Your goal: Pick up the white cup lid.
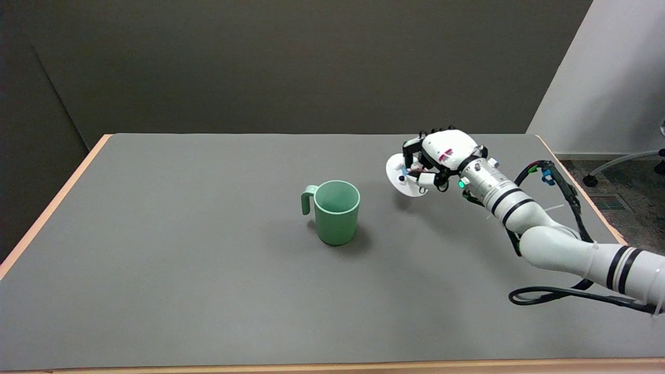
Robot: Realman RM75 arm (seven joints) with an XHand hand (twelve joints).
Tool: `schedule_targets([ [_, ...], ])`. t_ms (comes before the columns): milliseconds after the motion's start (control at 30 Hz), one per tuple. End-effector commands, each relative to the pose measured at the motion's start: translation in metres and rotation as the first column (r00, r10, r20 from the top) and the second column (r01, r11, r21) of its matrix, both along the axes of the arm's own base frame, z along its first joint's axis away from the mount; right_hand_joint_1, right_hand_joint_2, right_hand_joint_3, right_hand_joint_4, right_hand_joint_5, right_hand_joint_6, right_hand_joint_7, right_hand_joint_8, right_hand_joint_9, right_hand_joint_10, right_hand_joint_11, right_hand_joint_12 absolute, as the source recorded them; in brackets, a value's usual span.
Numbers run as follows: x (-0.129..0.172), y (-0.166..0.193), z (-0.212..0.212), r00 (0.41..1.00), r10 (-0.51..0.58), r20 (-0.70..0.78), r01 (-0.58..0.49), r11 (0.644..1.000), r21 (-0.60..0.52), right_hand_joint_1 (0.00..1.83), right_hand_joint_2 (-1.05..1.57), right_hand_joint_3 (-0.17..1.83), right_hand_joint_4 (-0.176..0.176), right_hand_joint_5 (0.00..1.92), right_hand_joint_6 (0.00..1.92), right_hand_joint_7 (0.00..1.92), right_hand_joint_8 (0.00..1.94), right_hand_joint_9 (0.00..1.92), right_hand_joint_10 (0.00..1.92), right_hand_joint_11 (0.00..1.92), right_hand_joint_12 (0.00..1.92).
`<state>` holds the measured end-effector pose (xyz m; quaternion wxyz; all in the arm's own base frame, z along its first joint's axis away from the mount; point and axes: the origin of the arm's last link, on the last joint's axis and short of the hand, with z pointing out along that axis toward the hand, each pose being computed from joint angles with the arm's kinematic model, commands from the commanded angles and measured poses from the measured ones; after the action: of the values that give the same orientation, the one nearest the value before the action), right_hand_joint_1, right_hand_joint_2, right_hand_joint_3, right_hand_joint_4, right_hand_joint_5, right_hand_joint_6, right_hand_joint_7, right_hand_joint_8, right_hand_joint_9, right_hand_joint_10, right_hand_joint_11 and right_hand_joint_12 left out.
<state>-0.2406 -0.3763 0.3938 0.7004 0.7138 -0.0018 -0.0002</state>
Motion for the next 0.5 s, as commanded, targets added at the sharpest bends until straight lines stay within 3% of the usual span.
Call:
schedule_targets([
  [33,0.052,0.001,-0.037,0.999,0.028,0.031,-0.033,0.985,0.171,0.94,1.08,0.24,0.176,0.81,1.26,1.10,0.50,1.14,0.49,0.86,1.21],
  [500,0.084,0.006,-0.067,0.997,0.071,0.019,-0.074,0.954,0.290,0.94,1.08,0.25,0.176,0.81,1.27,1.10,0.50,1.14,0.48,0.92,1.10],
])
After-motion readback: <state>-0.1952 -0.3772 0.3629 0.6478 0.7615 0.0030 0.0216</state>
